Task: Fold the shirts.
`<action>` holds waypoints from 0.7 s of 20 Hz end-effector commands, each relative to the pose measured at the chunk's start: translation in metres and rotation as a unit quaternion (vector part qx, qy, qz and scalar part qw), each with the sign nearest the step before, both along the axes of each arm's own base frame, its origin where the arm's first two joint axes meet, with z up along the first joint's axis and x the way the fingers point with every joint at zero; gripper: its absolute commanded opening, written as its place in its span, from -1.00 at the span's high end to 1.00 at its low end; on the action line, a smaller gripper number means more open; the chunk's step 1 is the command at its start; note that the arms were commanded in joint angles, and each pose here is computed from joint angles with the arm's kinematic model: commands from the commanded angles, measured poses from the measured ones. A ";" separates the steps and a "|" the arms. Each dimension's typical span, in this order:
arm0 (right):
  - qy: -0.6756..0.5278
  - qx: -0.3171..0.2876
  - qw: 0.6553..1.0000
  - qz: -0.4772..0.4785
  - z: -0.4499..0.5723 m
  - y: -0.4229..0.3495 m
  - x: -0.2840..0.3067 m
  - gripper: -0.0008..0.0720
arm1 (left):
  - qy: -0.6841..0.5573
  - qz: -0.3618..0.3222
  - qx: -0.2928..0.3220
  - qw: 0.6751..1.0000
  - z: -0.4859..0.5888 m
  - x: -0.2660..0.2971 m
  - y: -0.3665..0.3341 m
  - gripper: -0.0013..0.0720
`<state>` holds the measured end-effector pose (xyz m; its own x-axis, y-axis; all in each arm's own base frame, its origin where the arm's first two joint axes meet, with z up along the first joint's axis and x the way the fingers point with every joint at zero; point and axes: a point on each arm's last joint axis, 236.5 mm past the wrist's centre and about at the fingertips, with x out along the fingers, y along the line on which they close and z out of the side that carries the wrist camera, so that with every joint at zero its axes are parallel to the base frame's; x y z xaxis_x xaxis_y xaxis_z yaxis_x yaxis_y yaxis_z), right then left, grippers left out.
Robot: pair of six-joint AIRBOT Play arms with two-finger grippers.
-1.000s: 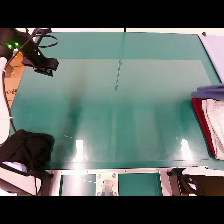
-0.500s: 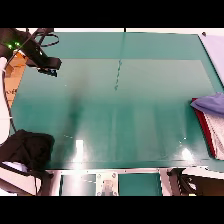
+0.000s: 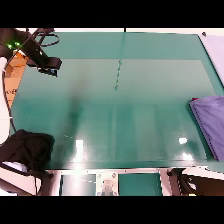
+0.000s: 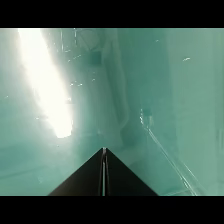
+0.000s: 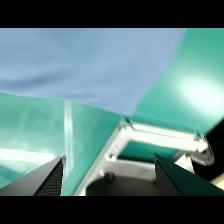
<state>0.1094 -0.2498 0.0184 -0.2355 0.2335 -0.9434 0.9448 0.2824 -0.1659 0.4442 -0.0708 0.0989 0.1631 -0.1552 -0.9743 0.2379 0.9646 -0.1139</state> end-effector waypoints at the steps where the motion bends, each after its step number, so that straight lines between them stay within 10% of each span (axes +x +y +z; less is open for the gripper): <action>1: -0.044 0.027 0.998 -0.033 0.002 0.017 0.028 -0.51 | -0.002 0.000 0.000 1.000 0.000 0.001 0.000 0.91; 3: -0.169 0.024 0.985 0.020 0.026 0.023 0.097 0.87 | -0.006 0.001 -0.001 1.000 0.001 0.003 0.000 0.91; 9: -0.329 -0.080 0.903 0.265 0.084 0.104 0.233 0.93 | -0.027 0.006 -0.058 0.998 0.021 -0.016 -0.034 0.91; 14: -0.341 -0.021 0.827 0.447 0.025 0.269 0.194 0.93 | 0.029 0.006 -0.056 0.998 -0.025 -0.110 -0.036 0.91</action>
